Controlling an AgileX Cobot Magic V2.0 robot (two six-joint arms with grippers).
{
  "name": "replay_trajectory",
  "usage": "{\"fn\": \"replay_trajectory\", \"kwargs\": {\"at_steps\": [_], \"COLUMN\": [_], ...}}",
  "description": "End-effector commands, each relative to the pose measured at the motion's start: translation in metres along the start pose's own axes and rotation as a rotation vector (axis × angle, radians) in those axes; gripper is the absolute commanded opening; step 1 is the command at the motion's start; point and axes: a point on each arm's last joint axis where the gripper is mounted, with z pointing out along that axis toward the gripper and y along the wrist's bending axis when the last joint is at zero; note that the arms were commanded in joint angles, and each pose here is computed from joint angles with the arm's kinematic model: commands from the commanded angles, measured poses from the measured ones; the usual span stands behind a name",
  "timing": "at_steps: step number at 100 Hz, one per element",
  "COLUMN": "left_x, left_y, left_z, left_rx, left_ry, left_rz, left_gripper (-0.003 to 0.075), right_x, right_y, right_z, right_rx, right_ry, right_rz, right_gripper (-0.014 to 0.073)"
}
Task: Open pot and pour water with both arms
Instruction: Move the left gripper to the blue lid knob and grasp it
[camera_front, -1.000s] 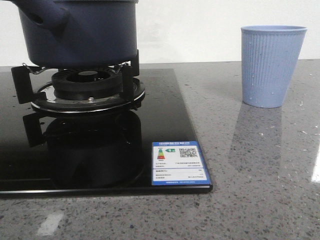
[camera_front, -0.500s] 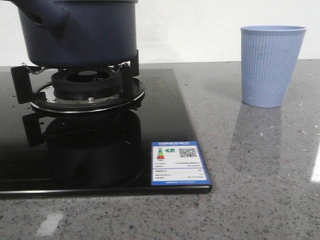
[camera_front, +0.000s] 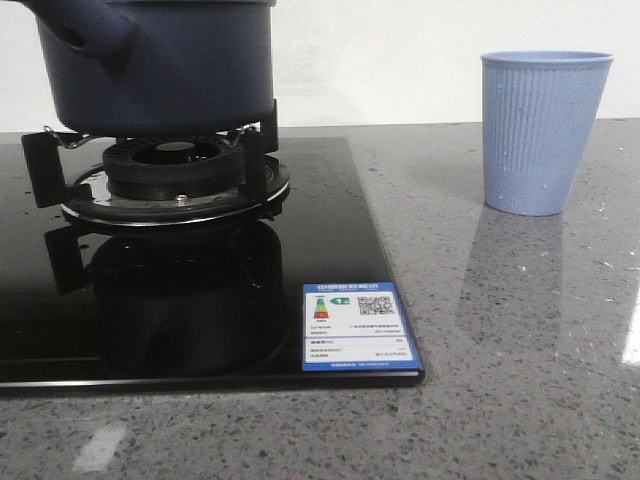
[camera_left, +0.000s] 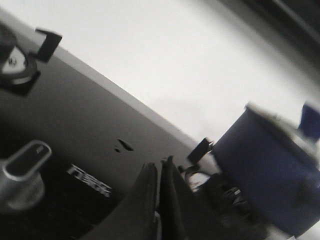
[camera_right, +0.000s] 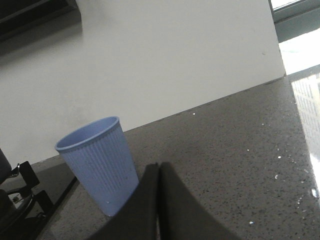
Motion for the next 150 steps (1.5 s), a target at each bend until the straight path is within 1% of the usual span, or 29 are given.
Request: {"fn": "replay_trajectory", "kwargs": {"at_steps": [1, 4, 9, 16, 23, 29, 36, 47, 55, 67, 82, 92, 100, 119, 123, 132, 141, 150], "left_x": [-0.006, -0.008, -0.012, -0.019, -0.026, -0.032, -0.038, -0.049, -0.055, -0.064, -0.069, -0.074, -0.084, -0.107, -0.109, -0.111, -0.105, -0.097], "left_y": [-0.001, -0.005, -0.014, -0.032, -0.049, -0.06, -0.071, -0.086, -0.096, -0.109, -0.127, -0.142, -0.153, -0.168, -0.17, -0.171, -0.175, -0.183], "left_z": [-0.003, -0.003, -0.005, -0.009, -0.014, -0.017, -0.018, -0.013, -0.009, -0.009, -0.011, -0.016, -0.023, -0.036, -0.037, -0.037, -0.034, -0.027], "left_rx": [0.015, 0.034, 0.076, 0.154, 0.222, 0.258, 0.275, 0.285, 0.318, 0.397, 0.528, 0.656, 0.746, 0.858, 0.872, 0.905, 0.975, 1.046], "left_ry": [-0.062, -0.053, -0.027, 0.03, 0.09, 0.142, 0.203, 0.305, 0.372, 0.423, 0.568, 0.636, 0.639, 0.582, 0.572, 0.561, 0.628, 0.758], "left_rz": [-0.22, -0.24, -0.22, -0.109, 0.001, 0.081, 0.166, 0.24, 0.303, 0.319, 0.285, 0.247, 0.241, 0.258, 0.259, 0.281, 0.295, 0.222], "left_gripper": [-0.0019, -0.0019, -0.002, -0.002, -0.002, -0.002, -0.002, -0.0019, -0.0019, -0.0019, -0.0019, -0.0019, -0.0019, -0.0019, -0.0019, -0.0018, -0.0017, -0.0017], "right_x": [-0.018, -0.021, -0.03, -0.039, -0.046, -0.048, -0.051, -0.056, -0.059, -0.069, -0.086, -0.098, -0.107, -0.117, -0.118, -0.121, -0.124, -0.126], "right_y": [0.005, 0.007, 0.011, 0.016, 0.021, 0.024, 0.028, 0.035, 0.041, 0.056, 0.075, 0.087, 0.094, 0.105, 0.107, 0.112, 0.116, 0.118], "right_z": [-0.003, -0.003, -0.005, -0.006, -0.006, -0.005, -0.001, 0.004, 0.006, 0.008, 0.014, 0.018, 0.021, 0.025, 0.025, 0.024, 0.023, 0.025], "right_rx": [-0.019, -0.022, -0.031, -0.038, -0.039, -0.032, -0.023, -0.012, -0.02, -0.08, -0.186, -0.277, -0.327, -0.438, -0.469, -0.542, -0.6, -0.623], "right_ry": [-0.108, -0.107, -0.105, -0.065, 0.002, 0.081, 0.174, 0.34, 0.453, 0.579, 0.686, 0.709, 0.709, 0.69, 0.684, 0.649, 0.611, 0.597], "right_rz": [0.023, 0.023, 0.023, 0.022, 0.02, 0.018, 0.018, 0.049, 0.093, 0.152, 0.204, 0.21, 0.205, 0.166, 0.173, 0.147, 0.134, 0.156], "right_gripper": [-0.0075, -0.0075, -0.0075, -0.0075, -0.0075, -0.0075, -0.0075, -0.0075, -0.0075, -0.0075, -0.0075, -0.0075, -0.0075, -0.0075, -0.0075, -0.0075, -0.0075, -0.0075]}}
